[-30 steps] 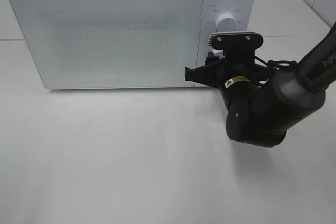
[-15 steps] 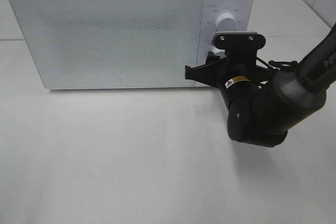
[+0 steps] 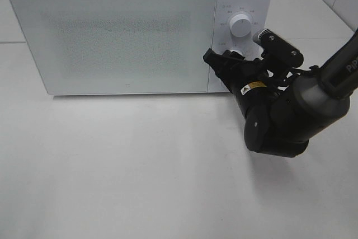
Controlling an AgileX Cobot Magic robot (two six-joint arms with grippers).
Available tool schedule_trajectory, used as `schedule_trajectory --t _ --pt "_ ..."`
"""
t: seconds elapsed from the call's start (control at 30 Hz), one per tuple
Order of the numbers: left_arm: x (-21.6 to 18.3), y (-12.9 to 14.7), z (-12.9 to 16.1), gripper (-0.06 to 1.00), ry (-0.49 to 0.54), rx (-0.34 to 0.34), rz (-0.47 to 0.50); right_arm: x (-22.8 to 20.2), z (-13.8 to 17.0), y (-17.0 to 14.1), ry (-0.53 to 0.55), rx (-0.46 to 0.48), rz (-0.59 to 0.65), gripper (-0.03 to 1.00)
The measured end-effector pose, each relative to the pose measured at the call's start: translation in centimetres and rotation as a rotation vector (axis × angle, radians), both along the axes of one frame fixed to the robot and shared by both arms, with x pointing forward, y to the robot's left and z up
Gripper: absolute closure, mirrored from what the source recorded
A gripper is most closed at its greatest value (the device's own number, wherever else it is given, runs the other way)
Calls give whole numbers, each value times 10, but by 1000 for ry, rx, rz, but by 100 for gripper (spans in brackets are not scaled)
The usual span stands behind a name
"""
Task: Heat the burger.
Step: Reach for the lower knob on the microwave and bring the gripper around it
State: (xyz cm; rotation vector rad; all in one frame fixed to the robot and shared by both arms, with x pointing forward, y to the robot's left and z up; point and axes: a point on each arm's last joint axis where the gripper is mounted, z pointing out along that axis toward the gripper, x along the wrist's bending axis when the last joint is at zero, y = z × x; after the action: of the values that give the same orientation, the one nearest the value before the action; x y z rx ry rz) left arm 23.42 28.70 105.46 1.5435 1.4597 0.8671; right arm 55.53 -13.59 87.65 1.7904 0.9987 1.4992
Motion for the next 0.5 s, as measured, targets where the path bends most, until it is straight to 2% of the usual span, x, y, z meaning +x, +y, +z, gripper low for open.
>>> schedule_trajectory --t 0.03,0.17,0.2,0.27,0.37,0.4,0.47,0.5 --pt "0 0 0 -2 0 0 0 0 0 0 0 0 0 53" --pt "0 0 0 -2 0 0 0 0 0 0 1 131 -22 53" --pt "0 0 0 -2 0 0 0 0 0 0 1 131 -22 53" --pt "0 0 0 -2 0 0 0 0 0 0 4 238 -41 53" --pt "0 0 0 -2 0 0 0 0 0 0 5 264 -43 53" --pt "0 0 0 -2 0 0 0 0 0 0 6 307 -50 53" --pt "0 0 0 -2 0 0 0 0 0 0 7 325 -52 53" --pt "0 0 0 -2 0 0 0 0 0 0 7 363 -54 53"
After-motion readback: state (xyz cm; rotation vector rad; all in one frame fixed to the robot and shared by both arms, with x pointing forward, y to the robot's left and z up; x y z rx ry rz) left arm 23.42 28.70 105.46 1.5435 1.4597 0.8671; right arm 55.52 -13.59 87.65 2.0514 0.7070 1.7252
